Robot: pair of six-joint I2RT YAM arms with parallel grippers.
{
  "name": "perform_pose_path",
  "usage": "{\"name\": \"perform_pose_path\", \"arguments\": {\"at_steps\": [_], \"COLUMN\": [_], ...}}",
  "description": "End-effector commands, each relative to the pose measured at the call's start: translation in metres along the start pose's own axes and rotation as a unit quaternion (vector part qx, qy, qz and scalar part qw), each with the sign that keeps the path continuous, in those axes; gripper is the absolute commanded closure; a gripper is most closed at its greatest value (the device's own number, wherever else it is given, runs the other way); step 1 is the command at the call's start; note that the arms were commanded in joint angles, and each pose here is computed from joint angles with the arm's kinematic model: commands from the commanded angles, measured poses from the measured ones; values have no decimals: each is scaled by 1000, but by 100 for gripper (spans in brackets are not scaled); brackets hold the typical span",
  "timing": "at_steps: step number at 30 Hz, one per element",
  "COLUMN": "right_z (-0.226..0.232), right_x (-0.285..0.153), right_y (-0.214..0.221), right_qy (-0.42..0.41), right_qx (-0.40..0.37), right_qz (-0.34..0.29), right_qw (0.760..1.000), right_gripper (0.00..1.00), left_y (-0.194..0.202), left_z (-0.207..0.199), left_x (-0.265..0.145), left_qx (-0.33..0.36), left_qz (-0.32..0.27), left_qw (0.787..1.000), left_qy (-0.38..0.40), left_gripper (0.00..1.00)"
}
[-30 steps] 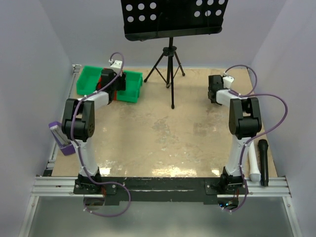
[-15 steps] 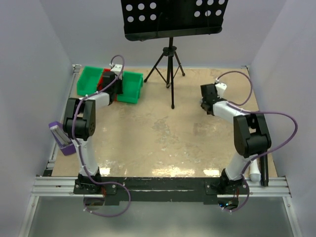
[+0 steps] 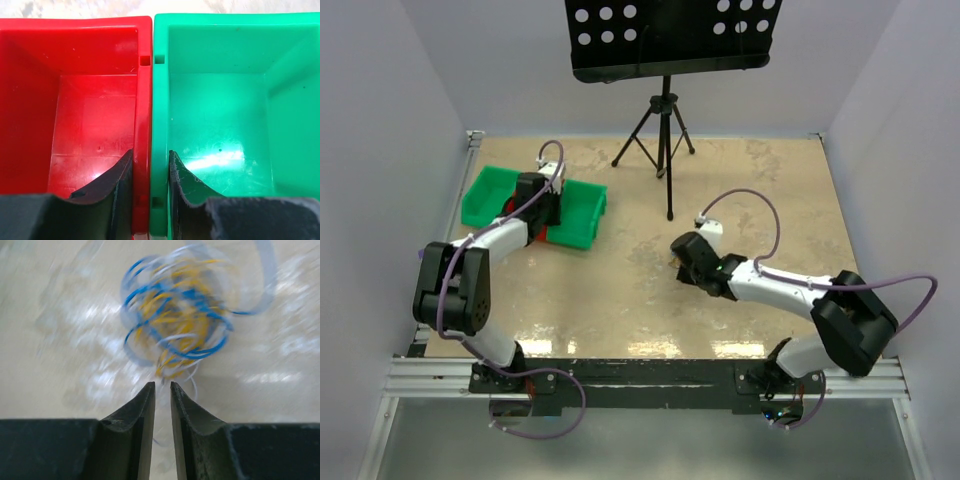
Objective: Untangle the cables
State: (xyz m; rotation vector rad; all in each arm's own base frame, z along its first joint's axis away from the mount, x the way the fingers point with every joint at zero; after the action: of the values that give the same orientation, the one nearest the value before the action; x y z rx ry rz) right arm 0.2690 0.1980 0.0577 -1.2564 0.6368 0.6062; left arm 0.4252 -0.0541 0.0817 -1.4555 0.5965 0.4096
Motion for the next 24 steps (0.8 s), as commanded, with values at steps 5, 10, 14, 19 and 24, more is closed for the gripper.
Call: {"name": "perform_pose_path", "arguments": {"at_steps": [5, 10, 14, 19, 24], "right_z": [70, 81, 78, 54, 32], "right_x": [-75, -105, -123, -87, -44], "right_y": [83, 84, 37, -31, -76], "right_qy": [-107, -125, -107, -40, 15], "right_qx": [-34, -50, -30, 0, 5], "right_qz": [80, 88, 22, -47, -90], "right_qw": [990, 987, 994, 998, 996], "right_gripper": [71, 47, 34, 27, 26], "left_y": [-5, 2, 9, 18, 21], "left_z": [-42, -66, -71, -70, -69], "left_x": [-30, -28, -28, -30, -36], "left_qx": [36, 31, 30, 23, 1], "left_qz": [-8, 2, 8, 30, 21], "left_qw": [999, 999, 999, 999, 999], "left_qy": [21, 39, 41, 38, 30], "left_gripper": [96, 96, 97, 97, 98]}}
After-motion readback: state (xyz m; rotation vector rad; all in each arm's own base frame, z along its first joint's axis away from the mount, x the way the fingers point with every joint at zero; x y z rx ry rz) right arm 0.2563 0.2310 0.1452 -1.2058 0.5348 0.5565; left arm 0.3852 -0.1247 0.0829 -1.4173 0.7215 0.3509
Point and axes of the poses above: each gripper's point midway between its finger pads, its own x axis out along the fingers, its own z axis along the line the jaws close on, y = z × x, the point moved 1 cm from there along -x, back along the fingers, and after that the axes turned 4 degrees about -x, right-handed, at the moved point
